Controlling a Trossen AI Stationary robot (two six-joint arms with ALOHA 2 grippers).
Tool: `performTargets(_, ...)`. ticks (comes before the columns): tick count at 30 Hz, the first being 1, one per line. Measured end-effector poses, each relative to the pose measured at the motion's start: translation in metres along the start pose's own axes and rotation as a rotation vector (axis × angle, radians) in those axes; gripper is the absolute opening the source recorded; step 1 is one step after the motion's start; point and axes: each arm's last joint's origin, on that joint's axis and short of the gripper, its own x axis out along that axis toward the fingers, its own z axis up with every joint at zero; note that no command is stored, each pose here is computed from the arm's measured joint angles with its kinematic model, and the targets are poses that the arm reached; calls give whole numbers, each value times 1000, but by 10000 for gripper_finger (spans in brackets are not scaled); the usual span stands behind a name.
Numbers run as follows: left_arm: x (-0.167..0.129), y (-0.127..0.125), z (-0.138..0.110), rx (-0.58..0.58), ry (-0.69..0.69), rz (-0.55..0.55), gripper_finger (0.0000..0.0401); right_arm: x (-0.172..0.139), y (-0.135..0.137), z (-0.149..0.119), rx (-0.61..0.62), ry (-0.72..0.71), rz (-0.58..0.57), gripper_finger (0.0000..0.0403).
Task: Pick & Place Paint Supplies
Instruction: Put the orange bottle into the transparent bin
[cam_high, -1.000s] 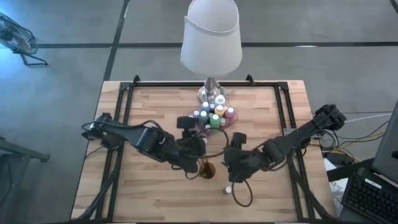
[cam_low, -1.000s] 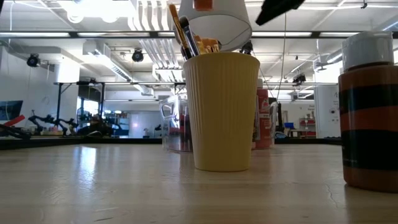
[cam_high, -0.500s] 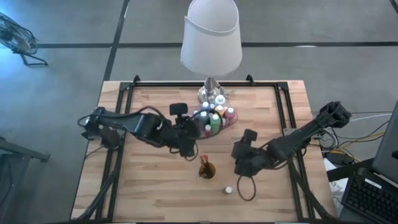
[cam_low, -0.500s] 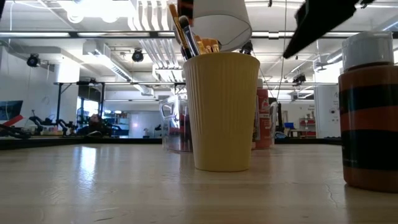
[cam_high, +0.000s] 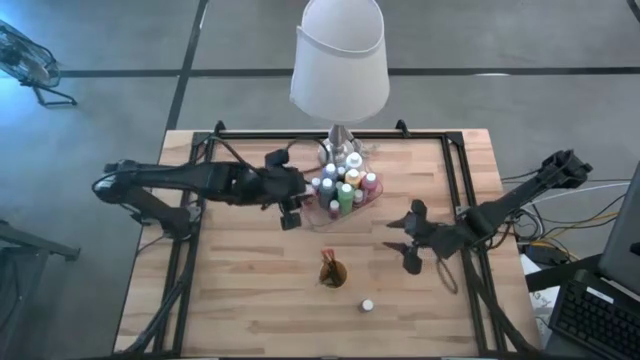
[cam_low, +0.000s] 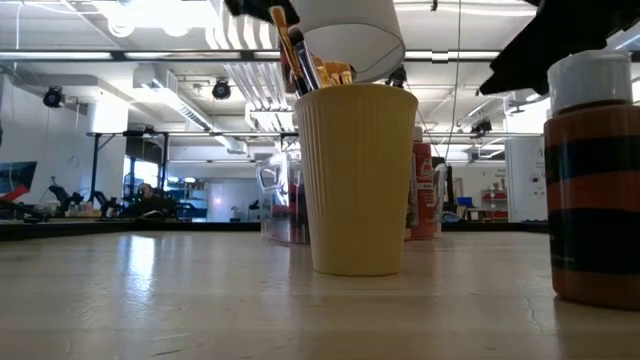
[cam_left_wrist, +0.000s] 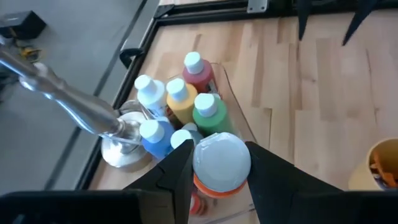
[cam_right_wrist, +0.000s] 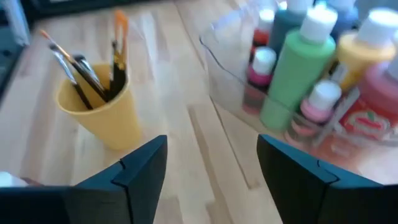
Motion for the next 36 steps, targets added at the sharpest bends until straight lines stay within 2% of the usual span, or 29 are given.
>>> performTargets(4,10,15,-24,-42,-35,-32,134,-7,-8,-4,-15,-90,56,255)
performTargets(9,19,30,-50,-86,-38,-81,134,-13,-17,-8,1,-123,56,270)
performTargets(14,34,33,-70,-96,-21,-156,135,-16,-22,-10,11,-141,45,283)
performTargets(20,48,31,-78,-88,-31,-172,135,-16,-23,-11,12,-141,44,298)
performTargets(25,56,30,-75,-98,-58,-172,135,-16,-23,-11,12,-141,44,308)
performTargets(36,87,24,-83,-110,12,-164,135,-15,-23,-12,9,-138,43,324)
